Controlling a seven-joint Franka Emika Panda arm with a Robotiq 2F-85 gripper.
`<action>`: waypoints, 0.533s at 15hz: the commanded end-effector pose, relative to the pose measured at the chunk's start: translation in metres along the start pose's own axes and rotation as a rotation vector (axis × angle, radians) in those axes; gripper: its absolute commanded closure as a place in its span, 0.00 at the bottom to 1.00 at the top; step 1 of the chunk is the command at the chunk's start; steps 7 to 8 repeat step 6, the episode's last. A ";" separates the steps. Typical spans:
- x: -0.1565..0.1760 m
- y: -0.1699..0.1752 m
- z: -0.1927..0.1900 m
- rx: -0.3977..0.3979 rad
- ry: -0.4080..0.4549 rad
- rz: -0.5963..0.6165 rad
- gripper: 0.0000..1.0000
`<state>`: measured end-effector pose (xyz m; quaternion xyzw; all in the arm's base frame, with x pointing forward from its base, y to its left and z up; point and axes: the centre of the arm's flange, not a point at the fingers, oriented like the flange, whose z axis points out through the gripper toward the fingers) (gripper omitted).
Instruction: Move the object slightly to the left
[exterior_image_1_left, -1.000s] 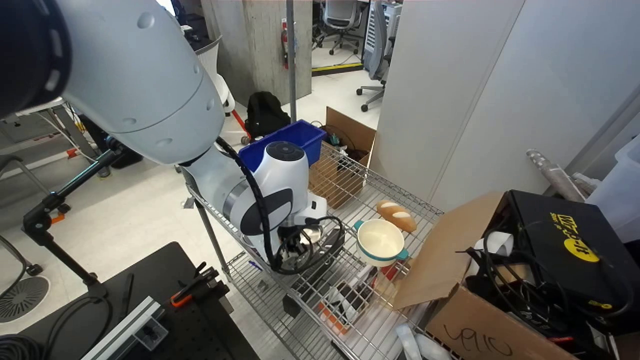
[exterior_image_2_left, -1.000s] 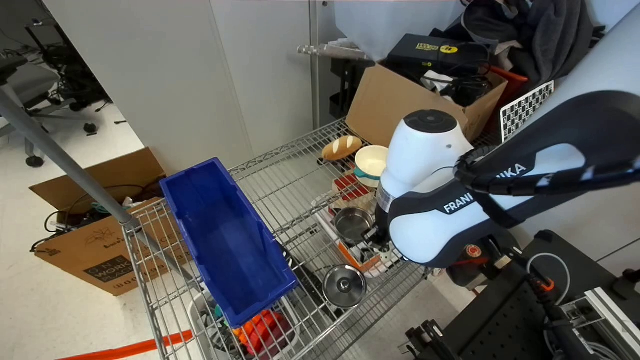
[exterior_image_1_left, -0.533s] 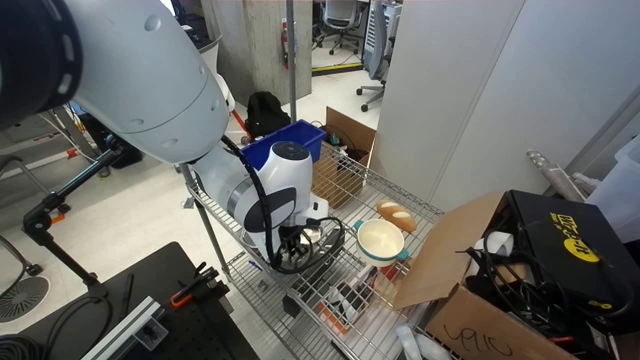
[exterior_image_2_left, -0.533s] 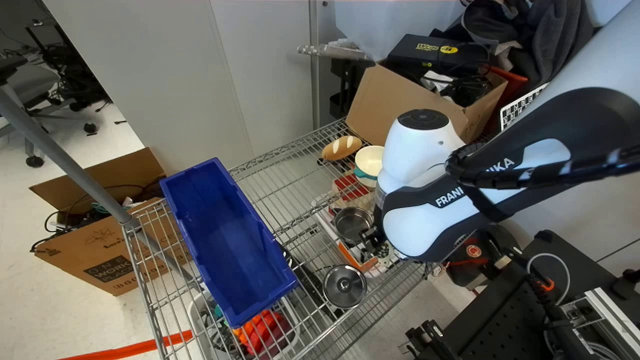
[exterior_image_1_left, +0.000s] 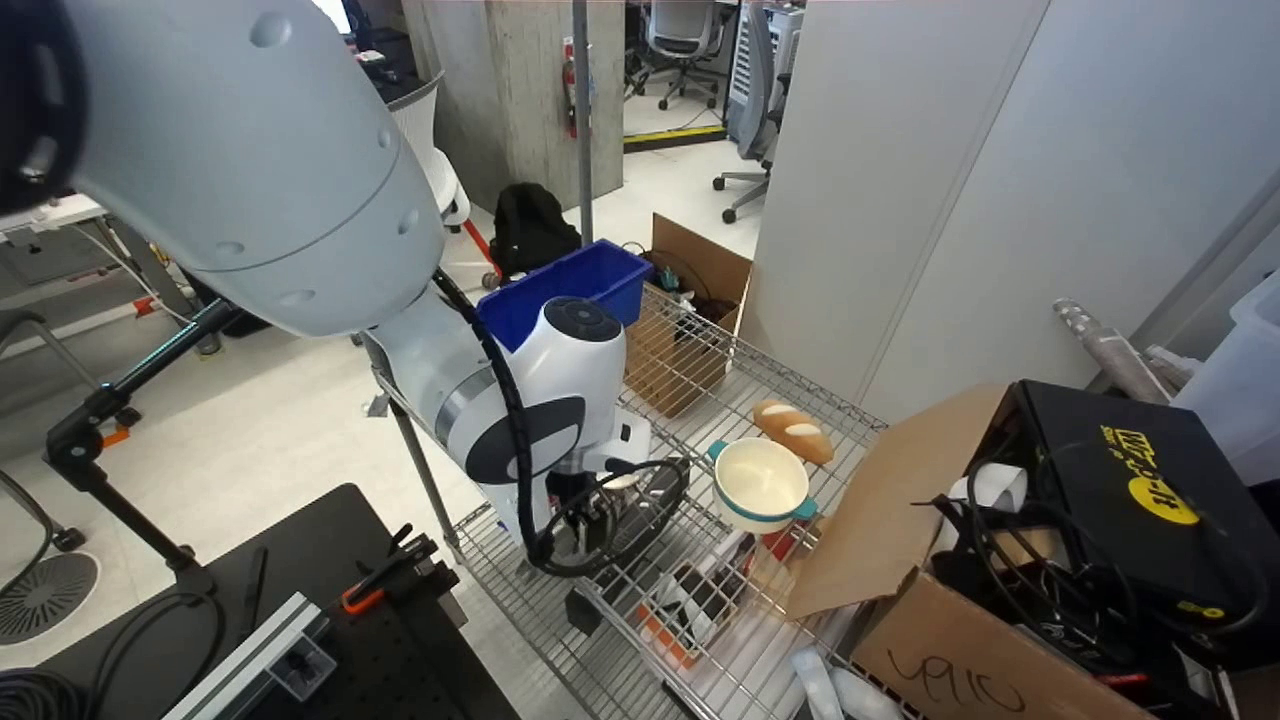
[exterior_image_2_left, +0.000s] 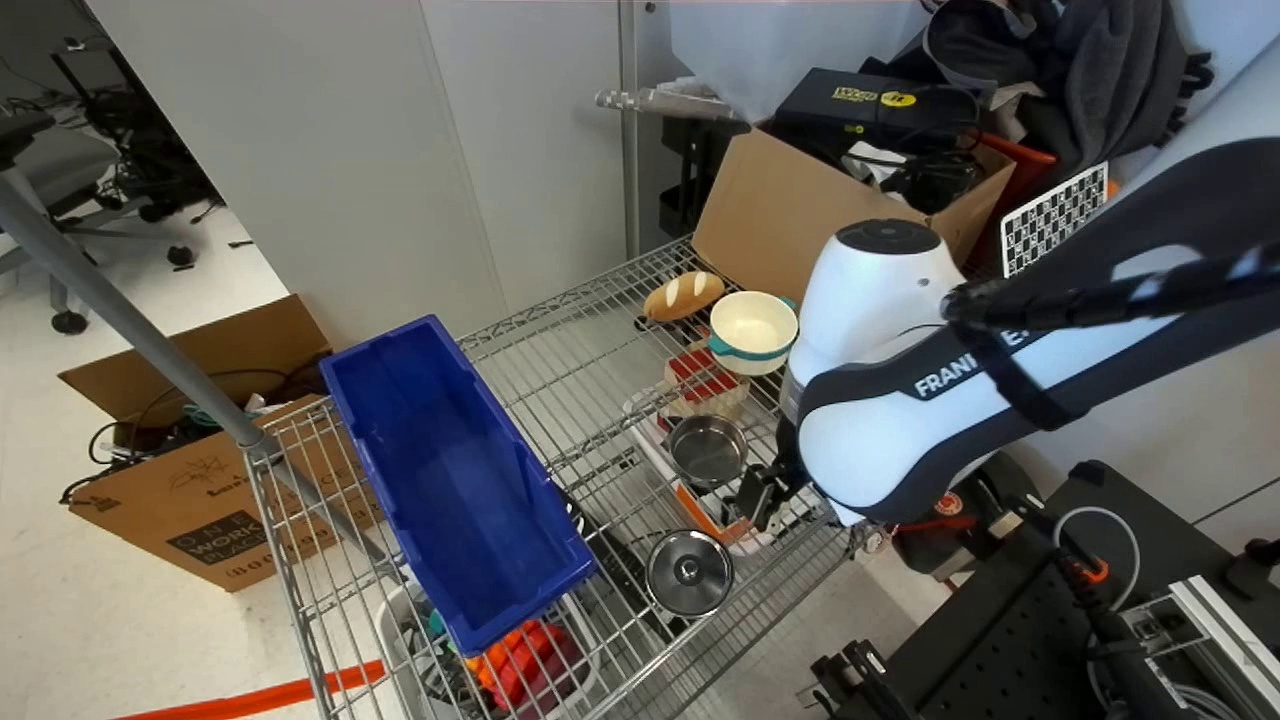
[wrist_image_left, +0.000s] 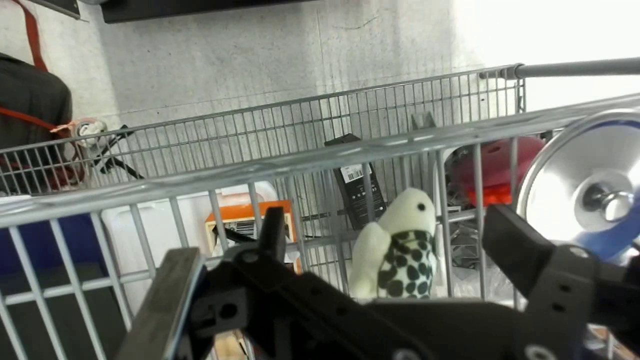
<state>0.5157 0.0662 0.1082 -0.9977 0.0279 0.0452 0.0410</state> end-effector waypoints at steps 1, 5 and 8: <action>-0.048 0.018 -0.066 0.104 0.047 -0.059 0.00; -0.036 0.018 -0.066 0.104 0.062 -0.058 0.00; -0.041 0.020 -0.076 0.106 0.073 -0.063 0.00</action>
